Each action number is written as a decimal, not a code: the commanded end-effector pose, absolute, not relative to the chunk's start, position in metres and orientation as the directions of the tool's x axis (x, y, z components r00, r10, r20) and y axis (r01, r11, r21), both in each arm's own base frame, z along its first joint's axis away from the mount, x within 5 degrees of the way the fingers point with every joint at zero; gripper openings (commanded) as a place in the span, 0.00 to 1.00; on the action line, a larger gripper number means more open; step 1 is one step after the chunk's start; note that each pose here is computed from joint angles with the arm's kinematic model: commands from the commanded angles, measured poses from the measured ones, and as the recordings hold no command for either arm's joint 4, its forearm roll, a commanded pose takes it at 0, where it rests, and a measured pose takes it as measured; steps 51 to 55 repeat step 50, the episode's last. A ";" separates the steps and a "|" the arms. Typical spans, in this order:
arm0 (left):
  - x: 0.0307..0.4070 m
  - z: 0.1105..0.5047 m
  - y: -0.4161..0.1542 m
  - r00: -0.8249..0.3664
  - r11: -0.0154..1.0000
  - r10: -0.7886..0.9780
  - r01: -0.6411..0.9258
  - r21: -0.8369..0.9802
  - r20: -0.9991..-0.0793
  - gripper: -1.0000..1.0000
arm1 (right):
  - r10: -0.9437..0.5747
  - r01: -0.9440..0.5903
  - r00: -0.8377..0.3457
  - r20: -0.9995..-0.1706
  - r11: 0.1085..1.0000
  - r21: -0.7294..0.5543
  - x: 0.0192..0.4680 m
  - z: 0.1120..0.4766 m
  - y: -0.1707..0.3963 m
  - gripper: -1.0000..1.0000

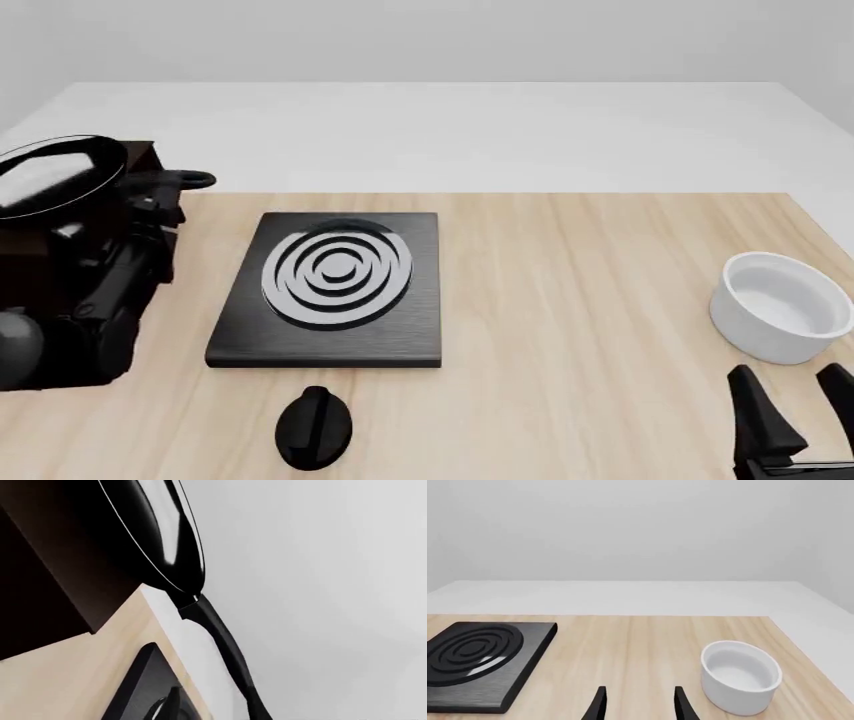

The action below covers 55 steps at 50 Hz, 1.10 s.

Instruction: Put the frying pan on top of the cabinet.

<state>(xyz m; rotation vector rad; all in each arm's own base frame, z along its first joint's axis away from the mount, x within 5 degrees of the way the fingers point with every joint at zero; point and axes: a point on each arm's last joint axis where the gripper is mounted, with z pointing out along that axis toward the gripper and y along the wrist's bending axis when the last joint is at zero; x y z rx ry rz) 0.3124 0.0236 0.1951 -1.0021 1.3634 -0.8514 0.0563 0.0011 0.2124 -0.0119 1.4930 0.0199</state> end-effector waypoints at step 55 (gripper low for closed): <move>0.056 0.207 0.005 0.060 0.772 -0.631 -0.054 -0.634 -0.774 1.00 | -0.007 -0.008 0.001 -1.000 1.000 -0.007 0.065 0.212 0.000 1.00</move>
